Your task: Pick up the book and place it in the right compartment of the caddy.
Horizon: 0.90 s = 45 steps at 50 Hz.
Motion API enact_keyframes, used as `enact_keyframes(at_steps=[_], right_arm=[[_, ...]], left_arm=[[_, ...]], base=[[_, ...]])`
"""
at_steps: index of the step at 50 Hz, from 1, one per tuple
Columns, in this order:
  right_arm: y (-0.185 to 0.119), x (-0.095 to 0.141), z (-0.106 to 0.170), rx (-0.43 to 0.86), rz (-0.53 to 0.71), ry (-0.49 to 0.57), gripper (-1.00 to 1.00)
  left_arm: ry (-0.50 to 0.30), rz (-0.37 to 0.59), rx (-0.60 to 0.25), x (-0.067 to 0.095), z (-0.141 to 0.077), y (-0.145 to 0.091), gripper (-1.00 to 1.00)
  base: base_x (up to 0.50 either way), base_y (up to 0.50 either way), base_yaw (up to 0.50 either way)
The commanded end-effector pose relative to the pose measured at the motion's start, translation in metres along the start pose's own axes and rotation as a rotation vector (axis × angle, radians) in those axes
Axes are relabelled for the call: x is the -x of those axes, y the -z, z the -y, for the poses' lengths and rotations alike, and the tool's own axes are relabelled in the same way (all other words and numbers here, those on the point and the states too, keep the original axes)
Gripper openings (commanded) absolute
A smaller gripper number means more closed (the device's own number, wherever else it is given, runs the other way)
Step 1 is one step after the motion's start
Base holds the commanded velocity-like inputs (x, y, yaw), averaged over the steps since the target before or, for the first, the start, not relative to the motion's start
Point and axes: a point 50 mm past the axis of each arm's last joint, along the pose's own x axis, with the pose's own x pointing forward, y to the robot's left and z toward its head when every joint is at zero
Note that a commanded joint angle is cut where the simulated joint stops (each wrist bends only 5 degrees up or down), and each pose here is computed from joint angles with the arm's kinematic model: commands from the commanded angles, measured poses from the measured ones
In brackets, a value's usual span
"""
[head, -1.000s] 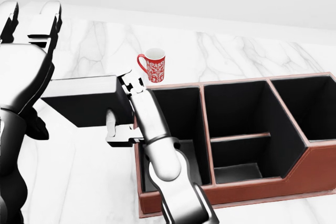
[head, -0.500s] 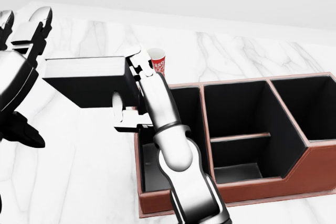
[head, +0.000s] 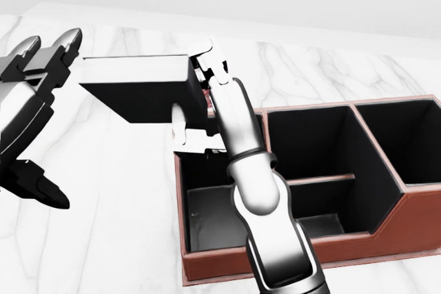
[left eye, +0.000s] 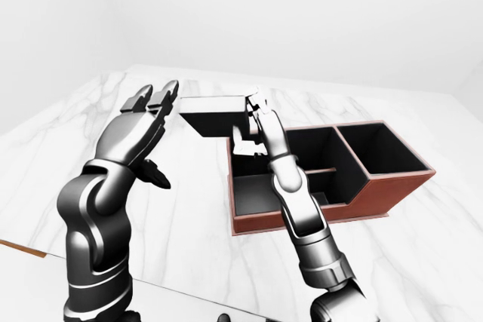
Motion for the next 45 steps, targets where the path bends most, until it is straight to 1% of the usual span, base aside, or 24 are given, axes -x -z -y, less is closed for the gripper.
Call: enact_keyframes(at_steps=[1, 4, 6, 10, 19, 21, 24, 28, 32, 33, 34, 35, 36, 37, 38, 40, 41, 42, 45], right_arm=[[-0.01, -0.001, 0.016, -0.003, 0.045, 0.057, -1.0], [-0.009, -0.001, 0.018, 0.001, 0.044, 0.061, -1.0], [-0.001, 0.001, 0.019, 0.001, 0.011, 0.067, -1.0], [-0.004, 0.001, 0.024, 0.006, 0.029, 0.075, -1.0], [-0.004, 0.003, 0.036, 0.022, 0.032, 0.096, -1.0], [-0.005, 0.003, 0.04, 0.027, 0.04, 0.105, -1.0], [-0.008, 0.003, 0.045, 0.035, 0.052, 0.113, -1.0], [-0.013, 0.004, 0.053, 0.048, 0.077, 0.129, -1.0], [-0.02, 0.004, 0.06, 0.06, 0.105, 0.142, -1.0], [-0.021, 0.004, 0.062, 0.064, 0.11, 0.146, -1.0], [-0.022, 0.004, 0.064, 0.064, 0.113, 0.15, -1.0], [-0.023, 0.004, 0.065, 0.065, 0.117, 0.152, -1.0], [-0.016, 0.006, 0.065, 0.063, 0.091, 0.156, -1.0], [-0.021, 0.005, 0.067, 0.067, 0.112, 0.158, -1.0], [-0.026, 0.005, 0.07, 0.072, 0.131, 0.162, -1.0], [-0.028, 0.005, 0.072, 0.075, 0.141, 0.166, -1.0], [-0.029, 0.005, 0.074, 0.077, 0.143, 0.17, -1.0], [-0.031, 0.005, 0.075, 0.081, 0.152, 0.173, -1.0], [-0.034, 0.006, 0.078, 0.087, 0.165, 0.179, -1.0]], left_arm=[[-0.014, 0.007, 0.005, 0.0, -0.01, 0.008, 1.0], [-0.023, 0.011, -0.002, 0.0, -0.013, 0.007, 1.0], [-0.029, 0.015, -0.008, 0.001, -0.015, 0.007, 1.0], [-0.036, 0.017, -0.009, 0.001, -0.017, 0.007, 1.0], [-0.019, 0.021, 0.023, 0.002, -0.014, 0.011, 1.0], [-0.027, 0.032, 0.035, 0.001, -0.016, 0.009, 1.0], [-0.016, 0.043, 0.062, 0.0, -0.013, 0.01, 1.0], [-0.011, 0.079, 0.117, 0.0, -0.011, 0.007, 1.0], [0.016, 0.104, 0.205, -0.002, -0.005, 0.011, 1.0], [0.021, 0.113, 0.238, -0.003, -0.003, 0.012, 1.0], [0.034, 0.121, 0.26, -0.003, 0.0, 0.013, 1.0], [0.044, 0.127, 0.265, -0.002, 0.002, 0.013, 1.0], [0.052, 0.137, 0.276, -0.001, 0.004, 0.012, 1.0], [0.062, 0.142, 0.299, -0.001, 0.007, 0.012, 1.0], [0.076, 0.147, 0.339, -0.001, 0.012, 0.013, 1.0], [0.095, 0.155, 0.365, -0.002, 0.016, 0.013, 1.0], [0.104, 0.157, 0.388, -0.002, 0.019, 0.015, 1.0], [0.097, 0.176, 0.423, -0.001, 0.019, 0.014, 1.0], [0.131, 0.174, 0.467, 0.0, 0.028, 0.017, 1.0]], base=[[0.0, 0.0, 0.0], [0.0, 0.0, 0.0], [0.0, 0.0, 0.0], [0.0, 0.0, 0.0], [0.0, 0.0, 0.0], [0.0, 0.0, 0.0], [0.0, 0.0, 0.0], [0.0, 0.0, 0.0], [0.0, 0.0, 0.0], [0.0, 0.0, 0.0], [0.0, 0.0, 0.0], [0.0, 0.0, 0.0], [0.0, 0.0, 0.0], [0.0, 0.0, 0.0], [0.0, 0.0, 0.0], [0.0, 0.0, 0.0], [0.0, 0.0, 0.0], [0.0, 0.0, 0.0], [0.0, 0.0, 0.0]])
